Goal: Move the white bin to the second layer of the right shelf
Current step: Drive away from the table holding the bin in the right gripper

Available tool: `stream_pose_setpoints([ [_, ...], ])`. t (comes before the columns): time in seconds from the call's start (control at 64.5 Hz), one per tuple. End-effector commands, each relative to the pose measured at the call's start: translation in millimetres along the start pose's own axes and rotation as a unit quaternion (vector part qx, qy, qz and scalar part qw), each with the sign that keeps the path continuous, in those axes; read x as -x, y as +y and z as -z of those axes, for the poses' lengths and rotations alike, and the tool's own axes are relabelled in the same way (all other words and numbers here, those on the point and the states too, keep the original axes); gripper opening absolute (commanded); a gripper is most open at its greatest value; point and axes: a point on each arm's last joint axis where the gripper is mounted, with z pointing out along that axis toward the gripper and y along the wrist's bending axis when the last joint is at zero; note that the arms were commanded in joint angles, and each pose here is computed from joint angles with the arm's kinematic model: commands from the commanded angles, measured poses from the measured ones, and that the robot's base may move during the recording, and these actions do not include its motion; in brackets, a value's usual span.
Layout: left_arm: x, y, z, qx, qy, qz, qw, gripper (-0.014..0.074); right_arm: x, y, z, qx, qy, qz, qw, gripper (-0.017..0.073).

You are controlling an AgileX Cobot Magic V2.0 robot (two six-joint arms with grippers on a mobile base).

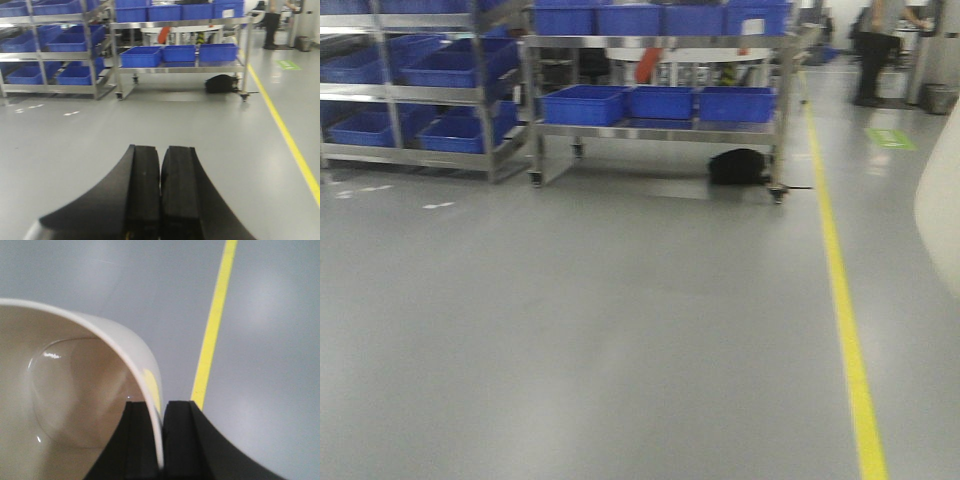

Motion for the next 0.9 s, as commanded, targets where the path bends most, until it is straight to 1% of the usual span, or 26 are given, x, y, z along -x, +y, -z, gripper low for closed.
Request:
stream_pose_setpoints([
  [0.0, -4.1, 0.1, -0.3, 0.001, -0.03, 0.004, 1.0, 0.0085, 12.1, 1.6, 7.5, 0.006, -0.05, 0.004, 0.999, 0.0048],
  [0.884, -4.1, 0.1, -0.3, 0.001, -0.03, 0.004, 1.0, 0.0085, 11.6, 1.5, 7.5, 0.006, -0.048, 0.004, 0.999, 0.0048],
])
